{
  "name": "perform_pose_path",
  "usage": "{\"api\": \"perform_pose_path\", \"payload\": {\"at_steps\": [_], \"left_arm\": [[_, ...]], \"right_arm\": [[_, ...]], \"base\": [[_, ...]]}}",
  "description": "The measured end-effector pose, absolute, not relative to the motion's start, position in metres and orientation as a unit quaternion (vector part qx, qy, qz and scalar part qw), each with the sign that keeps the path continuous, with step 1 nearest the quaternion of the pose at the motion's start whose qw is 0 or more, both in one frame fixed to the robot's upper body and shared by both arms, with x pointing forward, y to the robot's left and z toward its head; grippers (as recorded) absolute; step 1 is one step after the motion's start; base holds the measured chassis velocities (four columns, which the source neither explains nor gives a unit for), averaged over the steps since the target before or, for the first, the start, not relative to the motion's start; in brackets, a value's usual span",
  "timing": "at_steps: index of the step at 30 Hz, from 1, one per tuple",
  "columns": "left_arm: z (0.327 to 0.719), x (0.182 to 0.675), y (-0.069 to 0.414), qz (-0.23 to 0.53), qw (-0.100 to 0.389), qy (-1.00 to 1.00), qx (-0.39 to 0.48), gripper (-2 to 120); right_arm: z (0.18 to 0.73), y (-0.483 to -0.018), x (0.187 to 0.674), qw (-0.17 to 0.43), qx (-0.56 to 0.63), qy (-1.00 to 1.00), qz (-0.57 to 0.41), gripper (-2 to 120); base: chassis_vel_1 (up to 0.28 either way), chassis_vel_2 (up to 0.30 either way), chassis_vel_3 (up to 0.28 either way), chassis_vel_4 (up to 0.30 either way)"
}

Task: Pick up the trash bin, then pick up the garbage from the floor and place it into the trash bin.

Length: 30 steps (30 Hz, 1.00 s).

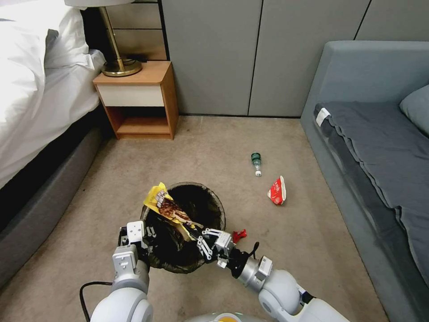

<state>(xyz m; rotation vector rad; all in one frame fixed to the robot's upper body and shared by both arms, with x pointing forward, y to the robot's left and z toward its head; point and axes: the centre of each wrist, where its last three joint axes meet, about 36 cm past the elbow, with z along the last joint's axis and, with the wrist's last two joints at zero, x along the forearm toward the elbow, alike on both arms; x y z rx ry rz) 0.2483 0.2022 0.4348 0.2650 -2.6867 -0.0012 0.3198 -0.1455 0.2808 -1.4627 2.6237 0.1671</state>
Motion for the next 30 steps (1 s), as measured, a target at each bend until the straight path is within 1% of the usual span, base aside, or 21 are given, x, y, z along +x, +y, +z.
{"api": "perform_pose_path", "payload": {"at_steps": [4,7,8,9,10,11,13,14,15,16,18,19,21,22,23,25,26,28,29,30], "left_arm": [[0.436,0.249,0.205,-0.001,0.218,-0.971,0.098,0],[0.439,0.251,0.208,0.002,0.217,-0.971,0.100,0],[0.439,0.251,0.208,0.002,0.217,-0.971,0.100,0],[0.439,0.251,0.208,0.003,0.217,-0.971,0.101,0],[0.440,0.251,0.210,0.004,0.216,-0.971,0.102,0],[0.440,0.251,0.210,0.004,0.216,-0.971,0.102,0],[0.441,0.252,0.212,0.004,0.216,-0.971,0.103,0],[0.441,0.252,0.212,0.004,0.216,-0.971,0.103,0],[0.442,0.252,0.213,0.005,0.216,-0.971,0.104,0],[0.442,0.253,0.213,0.005,0.216,-0.971,0.105,0],[0.442,0.254,0.214,0.005,0.215,-0.971,0.105,0],[0.442,0.254,0.214,0.005,0.215,-0.971,0.105,0],[0.443,0.254,0.214,0.006,0.215,-0.971,0.105,0],[0.443,0.254,0.214,0.006,0.215,-0.971,0.105,0],[0.443,0.254,0.213,0.006,0.215,-0.971,0.104,0],[0.443,0.254,0.213,0.006,0.216,-0.971,0.104,0],[0.443,0.254,0.213,0.006,0.216,-0.971,0.104,0],[0.442,0.254,0.213,0.005,0.217,-0.971,0.104,0],[0.442,0.254,0.213,0.005,0.217,-0.971,0.104,0],[0.440,0.254,0.213,0.004,0.218,-0.970,0.104,0]], "right_arm": [[0.279,-0.154,0.319,0.063,-0.484,0.872,0.044,1],[0.280,-0.153,0.317,0.064,-0.483,0.873,0.036,18],[0.280,-0.153,0.317,0.064,-0.483,0.873,0.036,18],[0.279,-0.153,0.316,0.064,-0.484,0.872,0.034,21],[0.279,-0.154,0.314,0.064,-0.485,0.871,0.031,28],[0.279,-0.154,0.314,0.064,-0.485,0.871,0.031,28],[0.280,-0.155,0.311,0.064,-0.488,0.870,0.027,37],[0.280,-0.155,0.311,0.064,-0.488,0.870,0.027,37],[0.282,-0.156,0.308,0.064,-0.490,0.869,0.025,41],[0.283,-0.156,0.306,0.065,-0.492,0.868,0.025,48],[0.286,-0.155,0.303,0.066,-0.495,0.866,0.023,56],[0.286,-0.155,0.303,0.066,-0.495,0.866,0.023,56],[0.287,-0.154,0.302,0.068,-0.497,0.865,0.023,64],[0.287,-0.154,0.302,0.068,-0.497,0.865,0.023,64],[0.288,-0.154,0.301,0.068,-0.498,0.864,0.023,73],[0.290,-0.153,0.299,0.072,-0.499,0.863,0.023,81],[0.290,-0.153,0.299,0.072,-0.499,0.863,0.023,81],[0.300,-0.150,0.298,0.087,-0.499,0.862,0.023,94],[0.300,-0.150,0.298,0.087,-0.499,0.862,0.023,94],[0.308,-0.148,0.298,0.099,-0.495,0.863,0.023,97]], "base": [[0.000,0.000,0.000,0.000],[0.000,0.000,0.000,0.000],[0.000,0.000,0.000,0.000],[0.000,0.000,0.000,0.000],[0.000,0.000,0.000,0.000],[0.000,0.000,0.000,0.000],[0.000,0.000,0.000,0.000],[0.000,0.000,0.000,0.000],[0.000,0.000,0.000,0.000],[0.000,0.000,0.000,0.000],[0.000,0.000,0.000,0.000],[0.000,0.000,0.000,0.000],[0.000,0.000,0.000,0.000],[0.000,0.000,0.000,0.000],[0.000,0.000,0.000,0.000],[0.000,0.000,0.000,0.000],[0.000,0.000,0.000,0.000],[0.000,0.000,0.000,0.000],[0.000,0.000,0.000,0.000],[0.000,0.000,0.000,0.000]]}}
